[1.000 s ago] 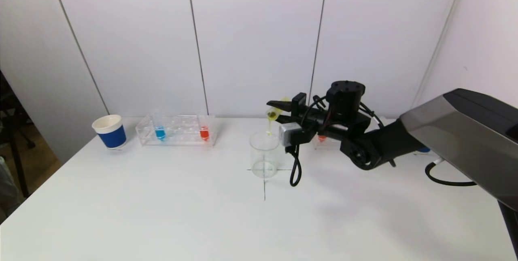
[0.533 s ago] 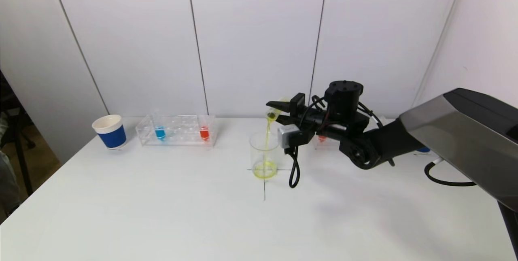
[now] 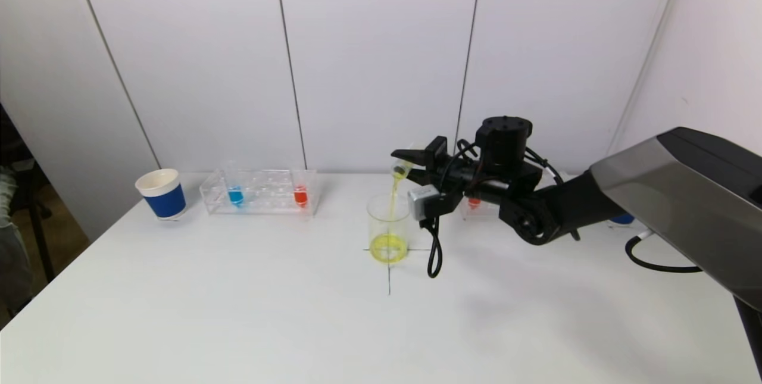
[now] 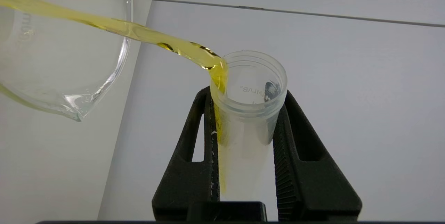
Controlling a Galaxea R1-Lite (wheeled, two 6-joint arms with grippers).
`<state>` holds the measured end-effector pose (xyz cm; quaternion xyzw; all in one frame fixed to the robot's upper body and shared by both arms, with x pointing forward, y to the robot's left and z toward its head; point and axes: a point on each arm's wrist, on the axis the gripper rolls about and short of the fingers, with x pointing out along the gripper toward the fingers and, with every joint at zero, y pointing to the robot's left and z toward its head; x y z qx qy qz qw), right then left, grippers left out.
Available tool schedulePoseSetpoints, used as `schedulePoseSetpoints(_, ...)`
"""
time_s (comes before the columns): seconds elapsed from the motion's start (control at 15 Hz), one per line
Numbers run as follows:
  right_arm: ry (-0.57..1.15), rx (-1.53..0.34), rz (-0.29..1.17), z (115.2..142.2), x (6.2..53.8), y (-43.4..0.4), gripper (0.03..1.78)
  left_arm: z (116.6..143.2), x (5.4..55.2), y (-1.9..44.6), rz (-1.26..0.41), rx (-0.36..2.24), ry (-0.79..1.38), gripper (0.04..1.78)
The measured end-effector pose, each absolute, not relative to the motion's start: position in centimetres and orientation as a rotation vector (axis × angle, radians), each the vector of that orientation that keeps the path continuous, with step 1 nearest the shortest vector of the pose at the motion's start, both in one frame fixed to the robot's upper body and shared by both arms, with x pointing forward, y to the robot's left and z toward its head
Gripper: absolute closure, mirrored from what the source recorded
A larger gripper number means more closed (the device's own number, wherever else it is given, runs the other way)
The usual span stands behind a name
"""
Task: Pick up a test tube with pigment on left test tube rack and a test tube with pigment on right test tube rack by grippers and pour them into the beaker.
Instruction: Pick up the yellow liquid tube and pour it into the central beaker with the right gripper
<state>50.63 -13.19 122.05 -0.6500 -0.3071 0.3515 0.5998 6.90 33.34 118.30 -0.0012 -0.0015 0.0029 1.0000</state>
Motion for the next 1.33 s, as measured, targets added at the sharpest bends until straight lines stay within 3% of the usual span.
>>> schedulePoseSetpoints(1.33,-0.791,-1.72,0.776,123.04,50.39,-12.37,1.31,118.3,6.9,33.34,0.005,-0.002,-0.003,0.06)
